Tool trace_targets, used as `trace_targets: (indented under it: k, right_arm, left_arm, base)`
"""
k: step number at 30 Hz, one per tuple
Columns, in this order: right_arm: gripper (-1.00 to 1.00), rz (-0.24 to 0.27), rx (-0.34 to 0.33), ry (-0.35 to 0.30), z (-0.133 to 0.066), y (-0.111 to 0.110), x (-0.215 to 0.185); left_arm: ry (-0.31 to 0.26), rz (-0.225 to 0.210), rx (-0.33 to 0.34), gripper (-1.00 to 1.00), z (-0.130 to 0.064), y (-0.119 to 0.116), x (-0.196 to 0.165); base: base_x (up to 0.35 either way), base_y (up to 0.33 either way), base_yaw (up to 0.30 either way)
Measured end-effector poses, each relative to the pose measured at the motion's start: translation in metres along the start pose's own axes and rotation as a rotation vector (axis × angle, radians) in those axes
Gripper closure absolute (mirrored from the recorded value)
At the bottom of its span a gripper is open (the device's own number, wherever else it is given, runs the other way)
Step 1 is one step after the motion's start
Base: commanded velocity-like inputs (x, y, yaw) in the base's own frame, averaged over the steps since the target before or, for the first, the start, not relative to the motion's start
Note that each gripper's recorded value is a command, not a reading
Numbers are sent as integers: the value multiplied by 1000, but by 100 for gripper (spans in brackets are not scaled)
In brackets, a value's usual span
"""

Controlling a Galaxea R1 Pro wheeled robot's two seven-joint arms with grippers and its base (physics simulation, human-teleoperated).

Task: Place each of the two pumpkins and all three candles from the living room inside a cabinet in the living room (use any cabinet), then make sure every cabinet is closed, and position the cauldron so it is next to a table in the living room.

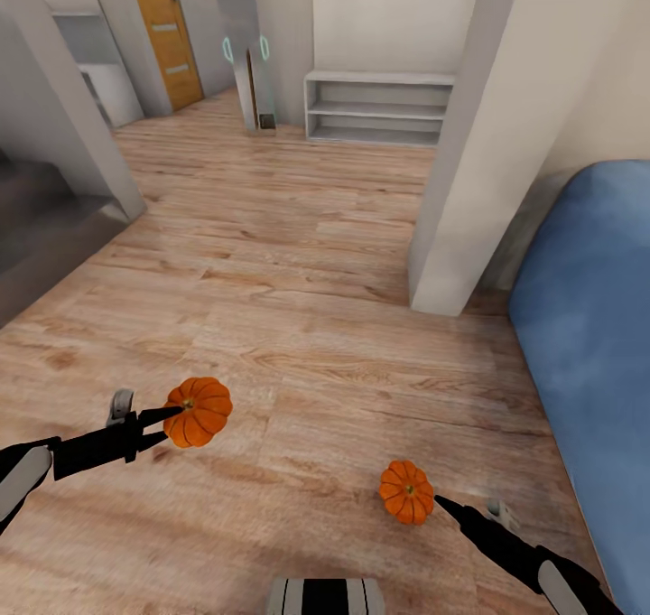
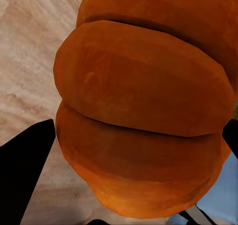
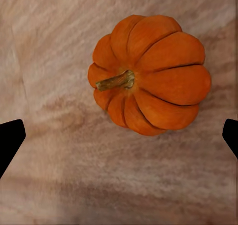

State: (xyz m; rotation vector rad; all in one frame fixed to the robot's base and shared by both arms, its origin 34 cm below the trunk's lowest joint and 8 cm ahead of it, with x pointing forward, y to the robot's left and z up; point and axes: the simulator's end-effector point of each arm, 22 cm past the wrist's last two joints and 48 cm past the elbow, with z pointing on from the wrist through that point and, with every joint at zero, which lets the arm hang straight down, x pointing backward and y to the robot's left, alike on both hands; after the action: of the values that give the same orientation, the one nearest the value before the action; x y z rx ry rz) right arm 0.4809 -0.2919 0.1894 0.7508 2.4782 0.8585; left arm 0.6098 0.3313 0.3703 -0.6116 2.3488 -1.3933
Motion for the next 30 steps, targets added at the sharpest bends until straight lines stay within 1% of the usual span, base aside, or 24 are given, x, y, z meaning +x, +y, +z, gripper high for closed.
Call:
trace_targets:
  k: [8, 17, 24, 28, 30]
  right_arm:
    - [-100, 3, 7, -3, 0, -2, 0]
    - [-100, 6, 10, -6, 0, -3, 1]
    - [-100, 37, 37, 18, -2, -17, 16]
    - [-100, 42, 48, 21, -3, -21, 19]
    - [-100, 43, 63, 22, -3, -25, 19]
  left_arm:
    - [1, -2, 7, 100, 0, -1, 0]
    - [1, -2, 7, 100, 0, -1, 0]
    - [1, -2, 7, 100, 0, -1, 0]
    - [1, -3, 8, 100, 0, -1, 0]
    - [1, -3, 8, 100, 0, -1, 1]
  base:
    - [0, 0, 0]
    - [39, 89, 0]
    - [80, 88, 0]
    - [8, 9, 0]
    - [2, 2, 0]
